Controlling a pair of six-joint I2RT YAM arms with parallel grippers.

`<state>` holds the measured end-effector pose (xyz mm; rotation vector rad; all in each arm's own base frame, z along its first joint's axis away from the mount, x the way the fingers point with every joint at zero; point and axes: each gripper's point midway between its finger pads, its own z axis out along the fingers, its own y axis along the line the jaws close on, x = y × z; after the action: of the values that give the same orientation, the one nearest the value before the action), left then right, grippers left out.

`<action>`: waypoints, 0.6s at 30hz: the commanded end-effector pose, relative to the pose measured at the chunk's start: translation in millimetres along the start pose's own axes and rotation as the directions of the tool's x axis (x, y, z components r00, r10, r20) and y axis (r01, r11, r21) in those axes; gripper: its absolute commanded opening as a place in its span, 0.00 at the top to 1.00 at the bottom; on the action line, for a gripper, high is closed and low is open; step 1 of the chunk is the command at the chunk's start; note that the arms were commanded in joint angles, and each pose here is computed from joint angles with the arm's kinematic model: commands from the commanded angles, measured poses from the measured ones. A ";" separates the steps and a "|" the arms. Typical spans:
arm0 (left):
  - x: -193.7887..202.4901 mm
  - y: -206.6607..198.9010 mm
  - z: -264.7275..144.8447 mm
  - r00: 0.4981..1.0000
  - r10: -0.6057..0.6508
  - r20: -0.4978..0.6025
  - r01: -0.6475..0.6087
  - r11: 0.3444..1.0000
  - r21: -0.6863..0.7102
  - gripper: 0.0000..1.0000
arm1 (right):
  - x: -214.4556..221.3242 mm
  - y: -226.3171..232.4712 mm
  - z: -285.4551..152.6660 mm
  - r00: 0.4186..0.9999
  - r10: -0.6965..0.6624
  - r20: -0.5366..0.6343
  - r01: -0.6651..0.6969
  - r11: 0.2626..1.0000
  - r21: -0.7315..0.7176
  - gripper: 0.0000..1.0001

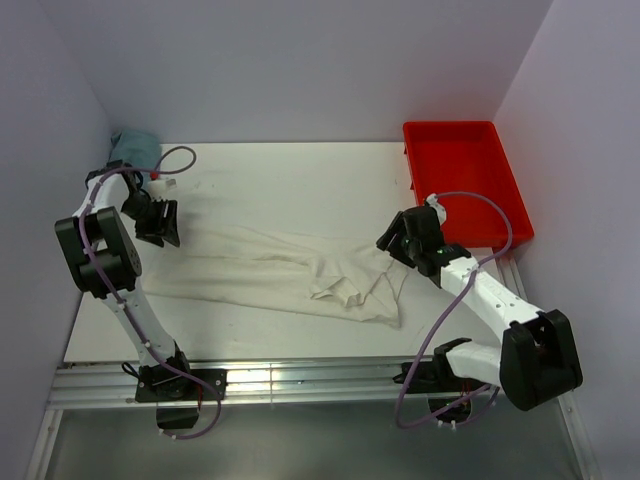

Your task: Roll the t-shirts

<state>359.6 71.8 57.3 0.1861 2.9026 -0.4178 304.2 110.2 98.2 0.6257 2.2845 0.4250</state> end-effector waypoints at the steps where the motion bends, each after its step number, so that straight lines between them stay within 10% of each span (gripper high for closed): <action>1: -3.7 0.8 -3.6 1.000 -0.009 0.017 0.010 0.998 -0.058 0.42 | -1.1 2.9 4.6 1.000 -0.018 0.016 0.018 1.000 -0.020 0.35; 18: -2.1 13.0 -6.5 1.000 -0.010 0.025 0.014 0.989 -0.146 0.42 | 5.4 -3.7 8.3 1.000 -0.018 0.004 0.018 1.000 -0.006 0.34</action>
<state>360.6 85.6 44.2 0.1401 2.9391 -0.2385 303.7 110.3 90.5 0.6176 2.2901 0.4209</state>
